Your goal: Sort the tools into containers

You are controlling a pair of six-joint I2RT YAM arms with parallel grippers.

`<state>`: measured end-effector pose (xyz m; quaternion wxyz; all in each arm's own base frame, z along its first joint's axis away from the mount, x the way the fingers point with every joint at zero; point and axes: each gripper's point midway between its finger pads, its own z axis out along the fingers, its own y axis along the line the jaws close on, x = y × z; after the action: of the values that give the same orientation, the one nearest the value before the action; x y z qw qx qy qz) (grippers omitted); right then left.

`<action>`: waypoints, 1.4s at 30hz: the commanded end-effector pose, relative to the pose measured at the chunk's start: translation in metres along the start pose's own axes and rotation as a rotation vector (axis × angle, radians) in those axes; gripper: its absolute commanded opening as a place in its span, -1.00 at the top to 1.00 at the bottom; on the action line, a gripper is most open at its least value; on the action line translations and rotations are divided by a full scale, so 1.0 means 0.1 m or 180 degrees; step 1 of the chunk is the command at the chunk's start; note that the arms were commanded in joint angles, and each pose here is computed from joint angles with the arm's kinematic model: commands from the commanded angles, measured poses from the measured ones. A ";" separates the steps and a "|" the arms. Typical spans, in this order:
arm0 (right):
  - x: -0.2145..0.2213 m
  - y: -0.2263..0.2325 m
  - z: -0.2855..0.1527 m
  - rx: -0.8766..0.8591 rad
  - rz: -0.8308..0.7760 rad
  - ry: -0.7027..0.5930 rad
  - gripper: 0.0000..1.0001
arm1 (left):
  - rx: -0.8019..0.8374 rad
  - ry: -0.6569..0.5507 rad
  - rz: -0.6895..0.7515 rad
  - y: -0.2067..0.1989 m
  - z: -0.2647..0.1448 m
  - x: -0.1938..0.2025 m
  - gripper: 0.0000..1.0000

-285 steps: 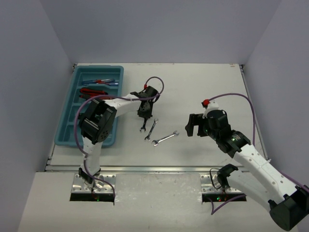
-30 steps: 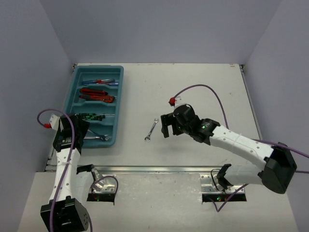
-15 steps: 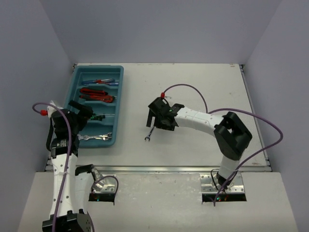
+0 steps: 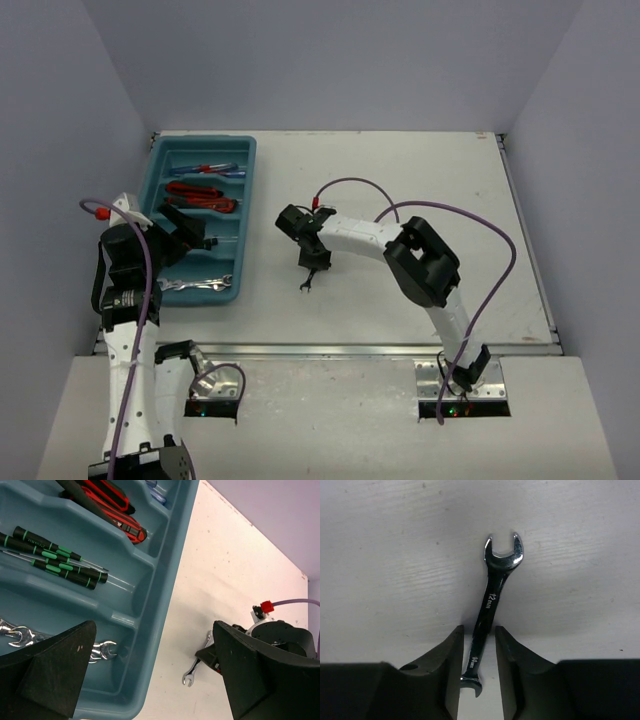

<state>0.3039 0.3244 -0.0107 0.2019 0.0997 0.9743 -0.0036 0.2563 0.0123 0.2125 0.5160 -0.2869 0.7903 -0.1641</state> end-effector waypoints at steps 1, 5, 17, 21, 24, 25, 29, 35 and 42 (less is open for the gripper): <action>0.12 -0.33 0.07 0.0402 0.0063 0.0045 0.62 | 0.0191 -0.0071 0.0125 -0.10 0.01 -0.07 -1.00; 0.20 -0.38 0.09 0.0394 0.0100 0.0153 0.87 | 0.0230 -0.0107 0.0150 -0.12 -0.01 -0.08 -1.00; -0.05 -0.28 -0.44 -0.0434 -0.0436 -0.0224 1.00 | 0.0899 0.0422 0.0266 -0.40 0.03 0.21 -1.00; -0.10 -0.32 -0.64 -0.0610 -0.0715 -0.0336 1.00 | 0.1090 0.0524 0.0271 -0.53 0.06 0.27 -1.00; -0.16 -0.36 -0.78 -0.0675 -0.0817 -0.0417 1.00 | 0.1219 0.0649 0.0260 -0.69 0.11 0.38 -1.00; -0.17 -0.38 -0.82 -0.0685 -0.0850 -0.0438 1.00 | 0.1241 0.0695 0.0268 -0.76 0.13 0.43 -1.00; -0.26 -0.39 -1.01 -0.0800 -0.0950 -0.0577 1.00 | 0.1537 0.0977 0.0281 -1.14 0.15 0.76 -1.00; -0.37 -0.31 -1.57 -0.1548 -0.1178 -0.1037 1.00 | 0.2256 0.1131 -0.0078 -1.63 0.05 0.98 -1.00; -0.31 -0.29 -1.84 -0.1994 -0.1366 -0.1198 1.00 | 0.2339 0.1255 -0.0330 -1.97 0.07 1.24 -0.99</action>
<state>0.2546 0.2800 0.1446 0.3554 -0.1347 0.9078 0.1776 0.2686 -0.1973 0.1941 0.3794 -0.0793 0.7962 -0.4645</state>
